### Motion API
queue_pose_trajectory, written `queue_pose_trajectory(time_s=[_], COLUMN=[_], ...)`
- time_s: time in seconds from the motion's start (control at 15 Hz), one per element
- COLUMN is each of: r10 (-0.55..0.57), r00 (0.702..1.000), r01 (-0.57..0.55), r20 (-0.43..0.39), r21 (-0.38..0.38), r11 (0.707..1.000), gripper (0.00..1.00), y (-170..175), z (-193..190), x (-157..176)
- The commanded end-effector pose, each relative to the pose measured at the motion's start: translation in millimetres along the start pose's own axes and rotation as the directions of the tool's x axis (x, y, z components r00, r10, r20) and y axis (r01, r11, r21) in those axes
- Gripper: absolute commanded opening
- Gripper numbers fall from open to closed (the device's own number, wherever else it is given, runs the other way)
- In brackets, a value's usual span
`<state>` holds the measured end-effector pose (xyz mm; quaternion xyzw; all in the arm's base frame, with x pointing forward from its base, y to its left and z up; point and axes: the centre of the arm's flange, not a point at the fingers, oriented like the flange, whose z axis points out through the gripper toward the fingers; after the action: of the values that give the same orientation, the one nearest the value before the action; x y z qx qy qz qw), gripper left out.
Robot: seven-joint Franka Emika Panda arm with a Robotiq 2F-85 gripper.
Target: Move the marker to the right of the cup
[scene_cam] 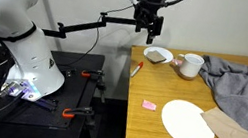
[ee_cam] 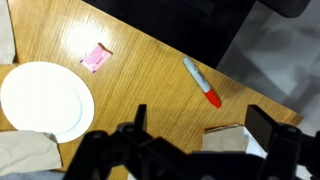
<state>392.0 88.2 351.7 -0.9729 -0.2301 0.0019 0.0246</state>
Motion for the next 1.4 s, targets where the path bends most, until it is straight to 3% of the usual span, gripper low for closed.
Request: queue_pose_trajectory(time_s=[0.0, 0.27, 0.67, 1.0, 1.33], r10=[-0.174, -0.306, -0.431, -0.512, -0.549], r00=[0.983, 0.947, 0.896, 0.856, 0.835], r01=[0.17, 0.296, 0.425, 0.511, 0.548], r20=[-0.059, -0.099, -0.112, -0.075, -0.036], r21=[-0.069, -0.098, -0.067, -0.022, -0.042], r11=[0.983, 0.95, 0.902, 0.859, 0.835], gripper=[1.0, 1.0, 1.0, 1.0, 1.0], y=[-14.4, -27.9, -35.8, -37.7, -46.7], z=[24.8, 49.1, 82.3, 112.2, 138.9], x=[-2.0, 1.3, 12.0, 18.0, 24.7])
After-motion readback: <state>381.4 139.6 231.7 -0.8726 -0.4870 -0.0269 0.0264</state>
